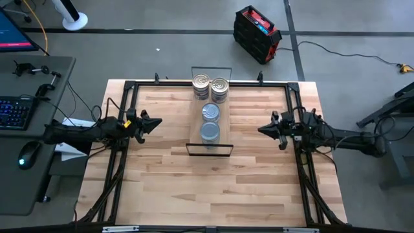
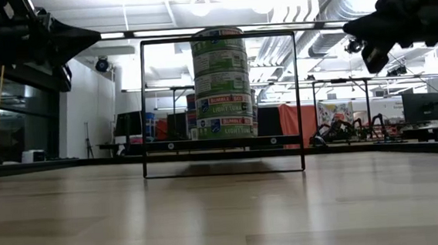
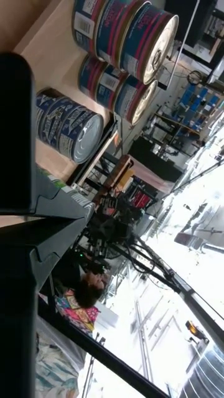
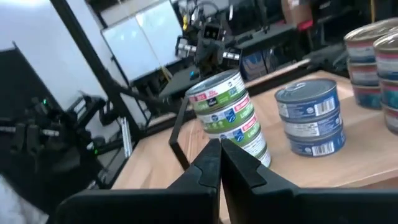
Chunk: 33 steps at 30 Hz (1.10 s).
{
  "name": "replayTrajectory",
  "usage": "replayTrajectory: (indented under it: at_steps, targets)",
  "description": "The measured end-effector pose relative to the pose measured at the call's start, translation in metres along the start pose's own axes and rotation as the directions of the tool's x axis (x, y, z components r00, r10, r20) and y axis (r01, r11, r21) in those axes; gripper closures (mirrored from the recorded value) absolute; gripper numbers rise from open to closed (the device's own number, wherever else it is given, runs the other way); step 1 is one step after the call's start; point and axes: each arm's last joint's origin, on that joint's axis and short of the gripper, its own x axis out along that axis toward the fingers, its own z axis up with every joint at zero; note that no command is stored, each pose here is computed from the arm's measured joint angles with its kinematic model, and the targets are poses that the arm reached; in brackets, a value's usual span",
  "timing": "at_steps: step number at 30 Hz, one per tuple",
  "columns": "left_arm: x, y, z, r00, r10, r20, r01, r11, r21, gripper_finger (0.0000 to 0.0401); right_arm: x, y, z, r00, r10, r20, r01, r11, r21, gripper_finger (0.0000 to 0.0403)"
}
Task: Stack canned seafood by type on shelf
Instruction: Return to Home Position
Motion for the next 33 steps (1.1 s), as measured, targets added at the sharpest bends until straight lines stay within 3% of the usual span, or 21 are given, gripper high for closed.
replayTrajectory:
  at_steps: [7, 12, 15, 19, 27, 33]
  targets:
    - [0.000, 0.000, 0.000, 1.000, 0.001, 0.000, -0.001, 1.000, 0.001, 0.0400, 0.000, -0.010, -0.019, 0.990, -0.021, 0.140, 0.023, 1.000, -0.017, 0.0403]
    - [0.000, 0.000, 0.000, 1.000, 0.000, 0.000, 0.000, 1.000, 0.001, 0.0400, 0.001, -0.015, -0.027, 0.993, -0.099, 0.063, 0.107, 0.983, -0.148, 0.0403]
    - [0.000, 0.000, 0.000, 1.000, 0.001, 0.000, -0.001, 1.000, 0.001, 0.0400, 0.000, -0.022, -0.039, 0.974, -0.224, -0.032, 0.218, 0.967, -0.132, 0.0403]
    - [0.000, 0.000, 0.000, 1.000, 0.001, 0.000, -0.001, 1.000, 0.002, 0.0400, -0.002, -0.026, -0.049, 0.949, -0.282, -0.138, 0.265, 0.956, -0.130, 0.0403]
    - [0.000, 0.000, 0.000, 1.000, 0.001, 0.000, -0.001, 1.000, 0.002, 0.0400, -0.002, -0.025, -0.049, 0.951, -0.278, -0.136, 0.261, 0.957, -0.131, 0.0403]
    - [0.000, 0.000, 0.000, 1.000, 0.001, 0.000, -0.001, 1.000, 0.002, 0.0400, -0.011, -0.010, -0.036, 0.988, -0.151, 0.024, 0.152, 0.979, -0.139, 0.0402]
